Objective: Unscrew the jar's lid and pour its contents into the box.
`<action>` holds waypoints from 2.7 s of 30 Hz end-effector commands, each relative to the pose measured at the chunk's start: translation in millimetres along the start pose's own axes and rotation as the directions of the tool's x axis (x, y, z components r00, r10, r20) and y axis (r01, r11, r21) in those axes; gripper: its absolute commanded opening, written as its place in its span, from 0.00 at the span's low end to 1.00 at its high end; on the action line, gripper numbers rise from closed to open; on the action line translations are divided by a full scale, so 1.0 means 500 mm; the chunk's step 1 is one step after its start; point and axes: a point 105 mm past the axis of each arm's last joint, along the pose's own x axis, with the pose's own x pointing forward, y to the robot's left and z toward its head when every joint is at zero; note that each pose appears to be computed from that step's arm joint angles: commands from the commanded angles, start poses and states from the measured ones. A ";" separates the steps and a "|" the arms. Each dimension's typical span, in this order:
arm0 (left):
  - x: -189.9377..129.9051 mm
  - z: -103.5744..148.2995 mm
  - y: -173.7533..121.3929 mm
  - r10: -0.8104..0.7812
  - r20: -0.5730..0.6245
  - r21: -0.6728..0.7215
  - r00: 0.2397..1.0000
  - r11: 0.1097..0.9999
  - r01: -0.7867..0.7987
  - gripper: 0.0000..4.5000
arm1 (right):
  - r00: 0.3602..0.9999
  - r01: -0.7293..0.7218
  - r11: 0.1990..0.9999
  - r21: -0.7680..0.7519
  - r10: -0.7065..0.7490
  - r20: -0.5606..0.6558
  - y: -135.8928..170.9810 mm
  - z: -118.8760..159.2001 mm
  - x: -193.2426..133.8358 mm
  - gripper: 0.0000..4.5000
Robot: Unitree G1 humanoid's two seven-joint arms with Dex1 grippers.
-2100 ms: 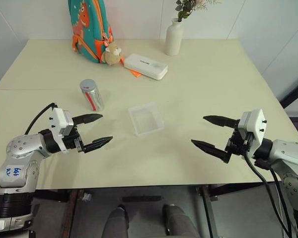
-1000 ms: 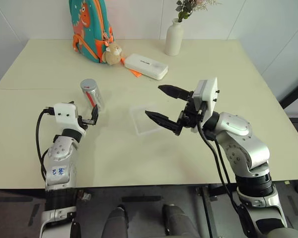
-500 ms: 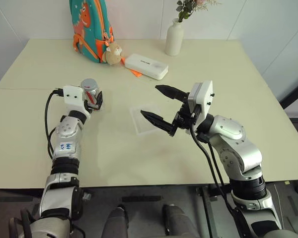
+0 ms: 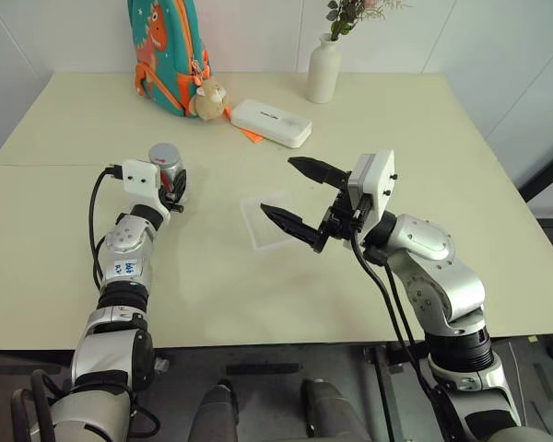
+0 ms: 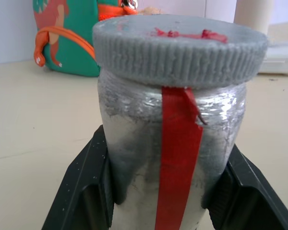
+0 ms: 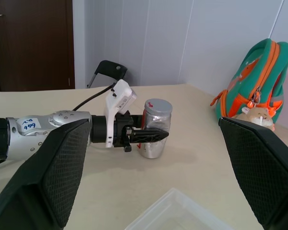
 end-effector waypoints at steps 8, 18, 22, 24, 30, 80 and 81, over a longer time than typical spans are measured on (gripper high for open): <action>-0.071 0.152 -0.102 -0.472 0.175 0.007 0.864 0.878 0.478 0.43 | 0.999 0.006 1.000 0.018 -0.007 0.041 -0.003 0.031 0.024 1.00; -0.156 0.183 -0.214 -0.794 -0.050 0.048 0.606 0.604 0.796 0.43 | 0.994 -0.102 0.992 0.076 0.105 -0.033 0.029 0.053 0.122 1.00; -0.153 0.187 -0.232 -0.806 -0.035 0.032 0.591 0.590 0.806 0.43 | 0.988 -0.130 0.986 0.105 0.138 -0.071 0.045 0.039 0.150 1.00; -0.153 0.186 -0.236 -0.810 -0.035 0.030 0.586 0.585 0.811 0.43 | 0.986 -0.132 0.985 0.114 0.142 -0.085 0.047 0.034 0.157 1.00; -0.151 0.189 -0.240 -0.811 -0.022 0.026 0.585 0.585 0.811 0.43 | 0.986 -0.119 0.986 0.119 0.131 -0.101 0.040 0.025 0.161 1.00; -0.190 0.215 -0.260 -0.947 0.098 -0.014 0.307 0.307 0.952 0.43 | 0.845 -0.517 0.836 0.185 0.533 -0.050 0.053 0.038 0.043 0.59; -0.197 0.216 -0.261 -0.959 0.099 -0.010 0.267 0.268 0.963 0.43 | 0.828 -0.539 0.819 0.197 0.558 -0.055 0.048 0.043 0.038 0.59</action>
